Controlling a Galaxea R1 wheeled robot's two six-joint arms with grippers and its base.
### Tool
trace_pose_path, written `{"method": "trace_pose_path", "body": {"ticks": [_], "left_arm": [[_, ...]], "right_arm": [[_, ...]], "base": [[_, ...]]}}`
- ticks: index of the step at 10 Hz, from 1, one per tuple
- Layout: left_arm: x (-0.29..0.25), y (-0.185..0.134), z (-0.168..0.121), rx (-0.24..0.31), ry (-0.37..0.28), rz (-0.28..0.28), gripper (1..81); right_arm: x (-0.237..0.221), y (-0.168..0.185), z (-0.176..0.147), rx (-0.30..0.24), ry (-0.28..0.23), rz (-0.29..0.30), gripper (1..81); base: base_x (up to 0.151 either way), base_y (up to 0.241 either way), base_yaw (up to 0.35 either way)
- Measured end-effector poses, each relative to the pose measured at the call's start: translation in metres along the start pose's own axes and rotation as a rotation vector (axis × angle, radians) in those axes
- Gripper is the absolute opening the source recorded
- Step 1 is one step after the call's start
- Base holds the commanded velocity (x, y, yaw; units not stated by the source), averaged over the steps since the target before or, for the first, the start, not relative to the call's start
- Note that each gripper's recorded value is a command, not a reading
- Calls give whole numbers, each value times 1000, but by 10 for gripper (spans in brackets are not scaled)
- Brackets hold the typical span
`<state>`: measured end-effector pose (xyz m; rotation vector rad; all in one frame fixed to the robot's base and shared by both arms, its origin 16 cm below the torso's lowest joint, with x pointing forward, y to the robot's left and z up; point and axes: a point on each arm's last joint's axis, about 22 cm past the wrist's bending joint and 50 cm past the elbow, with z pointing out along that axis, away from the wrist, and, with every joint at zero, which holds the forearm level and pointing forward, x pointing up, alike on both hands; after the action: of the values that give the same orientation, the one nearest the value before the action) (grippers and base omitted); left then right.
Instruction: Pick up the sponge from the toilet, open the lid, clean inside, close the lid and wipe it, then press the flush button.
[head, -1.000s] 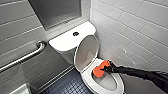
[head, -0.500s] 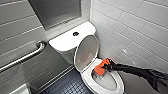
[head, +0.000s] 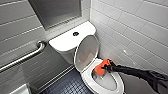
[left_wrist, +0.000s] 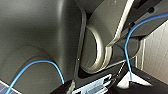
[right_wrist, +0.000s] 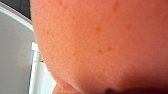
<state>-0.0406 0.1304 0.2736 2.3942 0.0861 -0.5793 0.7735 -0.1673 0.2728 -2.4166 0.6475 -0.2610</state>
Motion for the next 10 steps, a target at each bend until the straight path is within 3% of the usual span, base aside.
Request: {"method": "trace_pose_path", "body": {"ticks": [2, 4, 10], "left_arm": [[0, 4, 2, -5, 0, 0, 811], [0, 2, 1, -3, 0, 0, 811], [1, 5, 5, -16, 8, 1, 811]], "right_arm": [[-16, 10, -12, 34, -15, 21, 10], [-38, 52, -27, 23, -11, 58, 10], [-82, 99, -76, 55, -9, 138, 10]], "base": [[0, 0, 0], [0, 0, 0], [0, 0, 0]]}}
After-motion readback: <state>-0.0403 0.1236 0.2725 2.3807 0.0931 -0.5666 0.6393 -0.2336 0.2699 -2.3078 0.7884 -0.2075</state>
